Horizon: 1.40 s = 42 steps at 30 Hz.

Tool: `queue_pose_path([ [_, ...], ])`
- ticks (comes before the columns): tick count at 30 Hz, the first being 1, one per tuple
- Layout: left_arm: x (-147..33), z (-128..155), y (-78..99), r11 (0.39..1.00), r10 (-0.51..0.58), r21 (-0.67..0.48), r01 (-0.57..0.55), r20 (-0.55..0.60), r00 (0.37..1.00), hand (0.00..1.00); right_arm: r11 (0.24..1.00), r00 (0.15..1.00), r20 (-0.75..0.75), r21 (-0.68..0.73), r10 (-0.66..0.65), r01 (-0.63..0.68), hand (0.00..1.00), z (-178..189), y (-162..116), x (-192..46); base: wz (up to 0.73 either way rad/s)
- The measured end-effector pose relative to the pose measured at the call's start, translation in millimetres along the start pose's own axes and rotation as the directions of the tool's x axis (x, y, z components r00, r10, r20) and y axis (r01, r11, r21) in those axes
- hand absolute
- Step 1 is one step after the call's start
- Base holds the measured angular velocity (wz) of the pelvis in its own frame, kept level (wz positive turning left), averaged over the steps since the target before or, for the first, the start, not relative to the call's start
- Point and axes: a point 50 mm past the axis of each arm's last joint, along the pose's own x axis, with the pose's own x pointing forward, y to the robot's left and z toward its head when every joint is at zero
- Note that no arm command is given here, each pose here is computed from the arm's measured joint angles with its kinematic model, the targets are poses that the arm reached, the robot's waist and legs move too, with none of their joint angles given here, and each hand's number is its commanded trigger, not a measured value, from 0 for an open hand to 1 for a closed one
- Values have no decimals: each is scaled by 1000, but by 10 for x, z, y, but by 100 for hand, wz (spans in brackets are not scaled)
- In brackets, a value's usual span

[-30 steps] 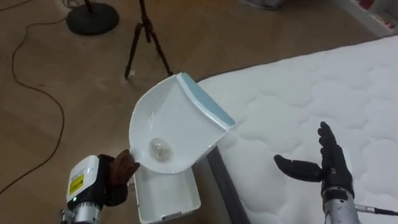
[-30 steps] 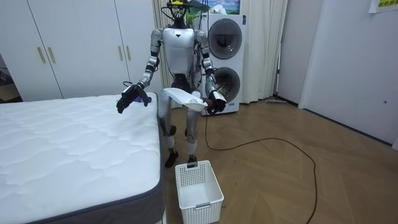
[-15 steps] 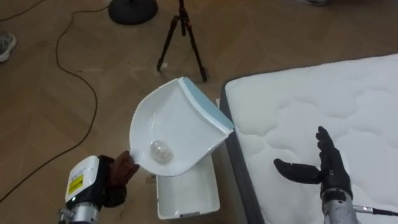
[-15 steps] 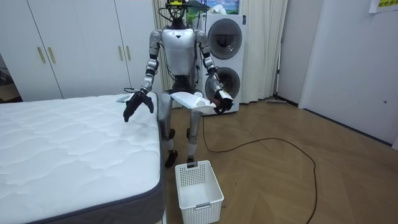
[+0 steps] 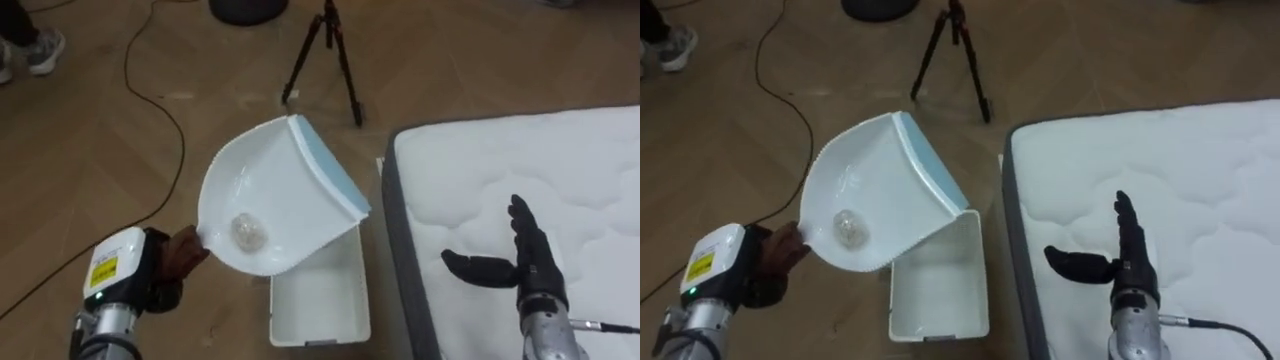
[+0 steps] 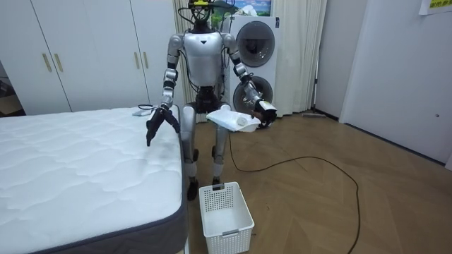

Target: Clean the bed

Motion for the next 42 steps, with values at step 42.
queue_pose_path([
  [42, 487, -104, 556, 763, -110, 645, 44, 61, 992, 100, 977, 998, 4, -203, 61, -59, 0, -12, 51, 185, 0],
])
